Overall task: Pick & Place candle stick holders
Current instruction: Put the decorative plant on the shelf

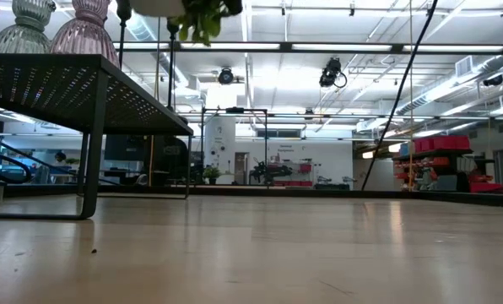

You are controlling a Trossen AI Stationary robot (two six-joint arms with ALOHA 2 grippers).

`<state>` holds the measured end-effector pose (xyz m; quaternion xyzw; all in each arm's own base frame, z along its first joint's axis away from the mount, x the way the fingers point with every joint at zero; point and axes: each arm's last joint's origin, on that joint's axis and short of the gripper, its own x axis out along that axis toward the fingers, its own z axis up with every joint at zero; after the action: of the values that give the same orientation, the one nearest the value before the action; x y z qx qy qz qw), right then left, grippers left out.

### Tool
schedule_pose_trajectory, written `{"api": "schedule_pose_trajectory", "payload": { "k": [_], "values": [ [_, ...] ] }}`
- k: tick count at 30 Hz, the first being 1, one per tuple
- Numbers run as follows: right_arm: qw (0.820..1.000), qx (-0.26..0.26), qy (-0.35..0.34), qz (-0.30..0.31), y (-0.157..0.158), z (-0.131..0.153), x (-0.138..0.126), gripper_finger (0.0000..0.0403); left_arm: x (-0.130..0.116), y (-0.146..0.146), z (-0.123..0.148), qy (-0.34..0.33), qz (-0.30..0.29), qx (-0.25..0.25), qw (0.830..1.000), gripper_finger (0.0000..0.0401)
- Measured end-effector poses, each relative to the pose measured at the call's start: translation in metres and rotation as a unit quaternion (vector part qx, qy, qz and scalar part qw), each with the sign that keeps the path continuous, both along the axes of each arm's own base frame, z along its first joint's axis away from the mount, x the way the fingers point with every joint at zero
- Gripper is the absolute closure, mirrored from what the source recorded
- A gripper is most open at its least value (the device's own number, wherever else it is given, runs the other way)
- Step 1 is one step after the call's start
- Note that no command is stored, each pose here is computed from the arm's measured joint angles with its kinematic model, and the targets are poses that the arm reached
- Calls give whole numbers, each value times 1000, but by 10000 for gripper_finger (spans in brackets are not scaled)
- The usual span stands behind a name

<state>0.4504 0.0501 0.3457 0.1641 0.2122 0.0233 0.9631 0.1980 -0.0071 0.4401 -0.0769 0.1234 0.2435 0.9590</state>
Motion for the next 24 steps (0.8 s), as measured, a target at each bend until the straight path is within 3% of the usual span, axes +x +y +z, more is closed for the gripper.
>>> {"api": "schedule_pose_trajectory", "payload": {
  "k": [6,13,24],
  "values": [
    [999,-35,19,-4,10,29,-10,403,-19,-2,7,-22,-72,-40,996,239],
    [999,-39,20,0,11,53,-18,403,-39,-5,8,-16,-158,-109,981,238],
    [999,-37,24,11,15,57,-21,403,-29,-13,-4,45,-239,-160,957,220]
  ]
}}
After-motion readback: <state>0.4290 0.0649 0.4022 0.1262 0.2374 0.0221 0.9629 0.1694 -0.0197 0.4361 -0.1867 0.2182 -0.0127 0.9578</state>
